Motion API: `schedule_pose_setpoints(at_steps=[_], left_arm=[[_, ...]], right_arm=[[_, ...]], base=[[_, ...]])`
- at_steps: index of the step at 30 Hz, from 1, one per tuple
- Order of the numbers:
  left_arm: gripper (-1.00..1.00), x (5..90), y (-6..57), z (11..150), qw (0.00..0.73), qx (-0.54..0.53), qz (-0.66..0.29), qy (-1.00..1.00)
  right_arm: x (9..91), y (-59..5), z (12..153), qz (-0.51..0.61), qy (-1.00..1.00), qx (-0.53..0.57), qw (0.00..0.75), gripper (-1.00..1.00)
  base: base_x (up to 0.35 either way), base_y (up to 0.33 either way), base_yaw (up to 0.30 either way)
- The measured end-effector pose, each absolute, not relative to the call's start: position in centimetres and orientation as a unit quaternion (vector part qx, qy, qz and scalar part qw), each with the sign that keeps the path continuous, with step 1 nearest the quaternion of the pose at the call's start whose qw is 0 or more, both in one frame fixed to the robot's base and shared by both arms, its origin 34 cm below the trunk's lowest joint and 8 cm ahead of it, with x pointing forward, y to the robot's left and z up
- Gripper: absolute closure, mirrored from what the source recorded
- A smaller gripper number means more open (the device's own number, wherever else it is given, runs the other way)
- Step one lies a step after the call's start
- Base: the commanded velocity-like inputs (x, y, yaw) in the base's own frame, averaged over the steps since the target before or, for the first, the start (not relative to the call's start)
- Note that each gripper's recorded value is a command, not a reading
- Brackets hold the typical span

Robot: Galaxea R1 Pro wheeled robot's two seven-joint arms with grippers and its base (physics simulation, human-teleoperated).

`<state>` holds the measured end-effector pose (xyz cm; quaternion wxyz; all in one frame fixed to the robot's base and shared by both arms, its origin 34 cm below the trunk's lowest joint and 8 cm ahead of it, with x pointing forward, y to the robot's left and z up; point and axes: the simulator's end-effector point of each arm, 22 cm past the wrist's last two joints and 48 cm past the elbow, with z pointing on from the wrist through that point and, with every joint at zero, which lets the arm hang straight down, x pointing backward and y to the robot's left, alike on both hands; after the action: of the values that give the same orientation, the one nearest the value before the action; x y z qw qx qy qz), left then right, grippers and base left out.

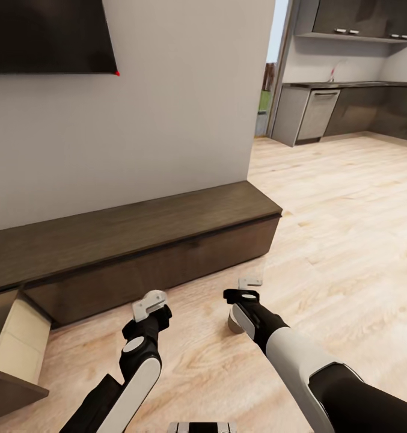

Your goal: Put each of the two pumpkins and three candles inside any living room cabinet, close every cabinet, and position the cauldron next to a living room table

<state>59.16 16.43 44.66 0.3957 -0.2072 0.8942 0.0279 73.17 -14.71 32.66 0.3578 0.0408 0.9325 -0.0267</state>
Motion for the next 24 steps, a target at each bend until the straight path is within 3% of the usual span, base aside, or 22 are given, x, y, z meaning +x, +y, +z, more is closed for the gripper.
schedule_pose_setpoints(at_steps=[24], left_arm=[[1.00, 58.4, 17.0, 39.4, 0.352, -0.209, 0.041, 0.912]], right_arm=[[72.5, -15.1, 27.2, -0.027, 0.940, 0.046, 0.337, -1.00]], base=[[0.000, 0.000, 0.000]])
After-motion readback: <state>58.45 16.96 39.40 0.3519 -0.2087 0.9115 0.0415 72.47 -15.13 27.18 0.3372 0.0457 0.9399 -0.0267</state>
